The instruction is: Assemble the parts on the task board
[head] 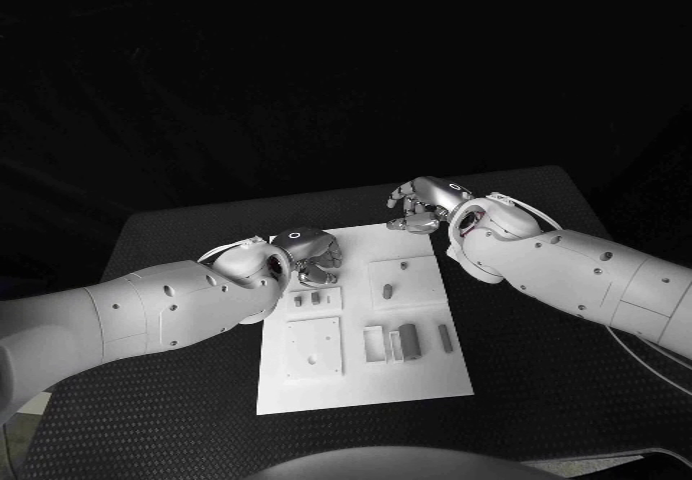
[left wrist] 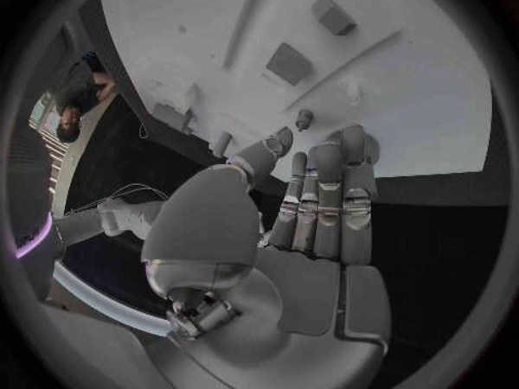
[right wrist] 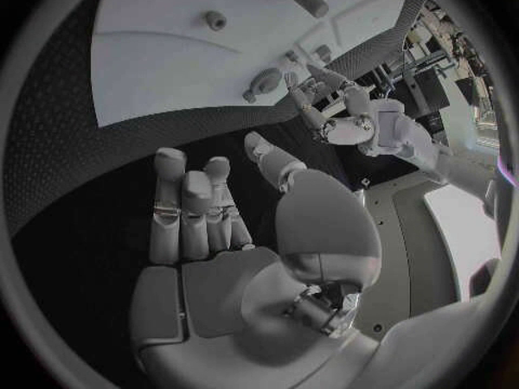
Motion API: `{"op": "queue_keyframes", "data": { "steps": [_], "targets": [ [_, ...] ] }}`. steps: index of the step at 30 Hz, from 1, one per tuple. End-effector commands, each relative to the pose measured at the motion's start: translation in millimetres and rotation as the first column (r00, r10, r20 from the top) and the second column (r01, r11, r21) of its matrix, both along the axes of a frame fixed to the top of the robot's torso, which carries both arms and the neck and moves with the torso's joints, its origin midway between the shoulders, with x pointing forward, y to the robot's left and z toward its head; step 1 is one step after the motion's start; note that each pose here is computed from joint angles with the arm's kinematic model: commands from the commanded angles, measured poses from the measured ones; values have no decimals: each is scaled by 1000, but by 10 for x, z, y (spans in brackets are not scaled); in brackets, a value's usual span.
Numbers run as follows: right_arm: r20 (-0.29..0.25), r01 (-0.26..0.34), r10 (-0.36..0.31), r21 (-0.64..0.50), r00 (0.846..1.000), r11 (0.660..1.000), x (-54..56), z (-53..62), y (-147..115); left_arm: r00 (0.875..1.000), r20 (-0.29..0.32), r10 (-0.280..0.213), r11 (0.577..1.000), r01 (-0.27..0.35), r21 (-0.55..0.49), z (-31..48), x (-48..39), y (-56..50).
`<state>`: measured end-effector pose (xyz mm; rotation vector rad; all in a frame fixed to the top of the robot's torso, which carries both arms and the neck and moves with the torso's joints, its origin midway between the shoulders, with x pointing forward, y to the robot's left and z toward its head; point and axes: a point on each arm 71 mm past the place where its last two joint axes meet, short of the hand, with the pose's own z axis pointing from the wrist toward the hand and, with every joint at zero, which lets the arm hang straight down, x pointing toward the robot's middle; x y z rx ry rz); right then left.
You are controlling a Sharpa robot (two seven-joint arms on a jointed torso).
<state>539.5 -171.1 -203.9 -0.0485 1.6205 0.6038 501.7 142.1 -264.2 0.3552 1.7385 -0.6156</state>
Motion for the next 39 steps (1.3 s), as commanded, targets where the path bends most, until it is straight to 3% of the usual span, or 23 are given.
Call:
{"op": "queue_keyframes", "data": {
  "steps": [1, 14, 23, 31, 39],
  "targets": [
    [-4, -8, 8, -2, 1000, 1000, -4, -3, 13, 1000, -18, 1, 999, 0, 41, -25, 2, -22],
    [-3, -7, 7, -1, 1000, 1000, -3, -3, 15, 999, -32, 14, 998, -12, 64, -51, 43, -18],
    [-2, -9, 9, 1, 1000, 1000, -5, -1, 27, 1000, -10, 23, 998, -23, 54, -44, 77, -23],
    [-2, -9, 9, 1, 1000, 1000, -7, 1, 24, 1000, -7, 23, 998, -22, 51, -54, 73, -44],
    [-2, -9, 9, 1, 1000, 1000, -8, 1, 19, 999, -31, 9, 998, -7, 60, -113, 41, -81]
  ]
}}
